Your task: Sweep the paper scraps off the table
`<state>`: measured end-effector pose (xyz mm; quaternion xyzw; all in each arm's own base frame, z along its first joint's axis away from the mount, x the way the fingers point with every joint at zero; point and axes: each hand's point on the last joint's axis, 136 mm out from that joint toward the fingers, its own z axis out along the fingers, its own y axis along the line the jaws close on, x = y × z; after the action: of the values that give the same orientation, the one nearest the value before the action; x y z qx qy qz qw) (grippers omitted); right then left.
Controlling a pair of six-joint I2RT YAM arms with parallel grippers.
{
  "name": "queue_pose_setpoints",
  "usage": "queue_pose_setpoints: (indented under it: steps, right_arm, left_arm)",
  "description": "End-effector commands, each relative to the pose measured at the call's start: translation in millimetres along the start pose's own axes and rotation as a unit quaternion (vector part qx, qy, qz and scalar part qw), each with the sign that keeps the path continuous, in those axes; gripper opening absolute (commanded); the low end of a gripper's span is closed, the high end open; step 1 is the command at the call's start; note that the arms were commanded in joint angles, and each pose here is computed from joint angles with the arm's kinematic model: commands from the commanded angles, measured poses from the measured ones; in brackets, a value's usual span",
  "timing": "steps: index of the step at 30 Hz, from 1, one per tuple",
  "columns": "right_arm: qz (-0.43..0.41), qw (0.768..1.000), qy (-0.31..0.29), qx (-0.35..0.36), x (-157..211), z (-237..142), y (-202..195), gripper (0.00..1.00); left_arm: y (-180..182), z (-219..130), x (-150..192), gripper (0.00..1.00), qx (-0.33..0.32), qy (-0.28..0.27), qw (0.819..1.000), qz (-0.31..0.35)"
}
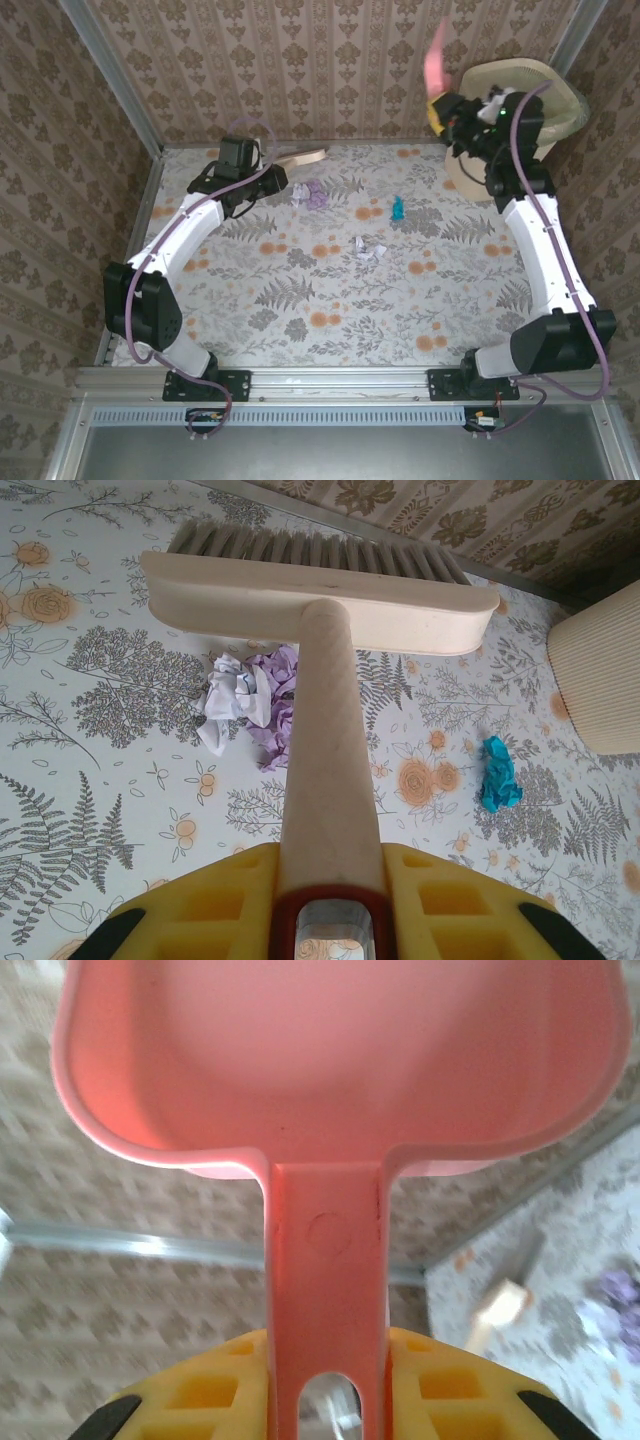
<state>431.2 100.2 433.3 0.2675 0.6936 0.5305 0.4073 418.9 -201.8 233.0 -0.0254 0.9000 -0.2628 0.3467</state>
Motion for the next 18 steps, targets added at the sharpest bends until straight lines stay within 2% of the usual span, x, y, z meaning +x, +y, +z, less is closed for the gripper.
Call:
queue_pose_setpoints:
  steps: [1, 7, 18]
  right_arm:
    - [-0.102, 0.992, 0.068, 0.019, 52.5, -11.5, 8.0, 0.00]
    - [-0.170, 0.969, 0.137, 0.115, 103.9, -38.8, -41.4, 0.00]
    - [-0.255, 0.915, 0.183, 0.254, 138.8, -118.8, -113.5, 0.00]
  left_arm:
    - [-13.2, -7.4, -14.7, 0.00, 0.021, -0.028, 0.999, 0.014]
    - [-7.1, -16.0, -18.3, 0.00, 0.004, -0.045, 0.999, 0.011]
    - [-8.3, -22.8, -20.9, 0.00, 0.013, -0.064, 0.998, 0.000]
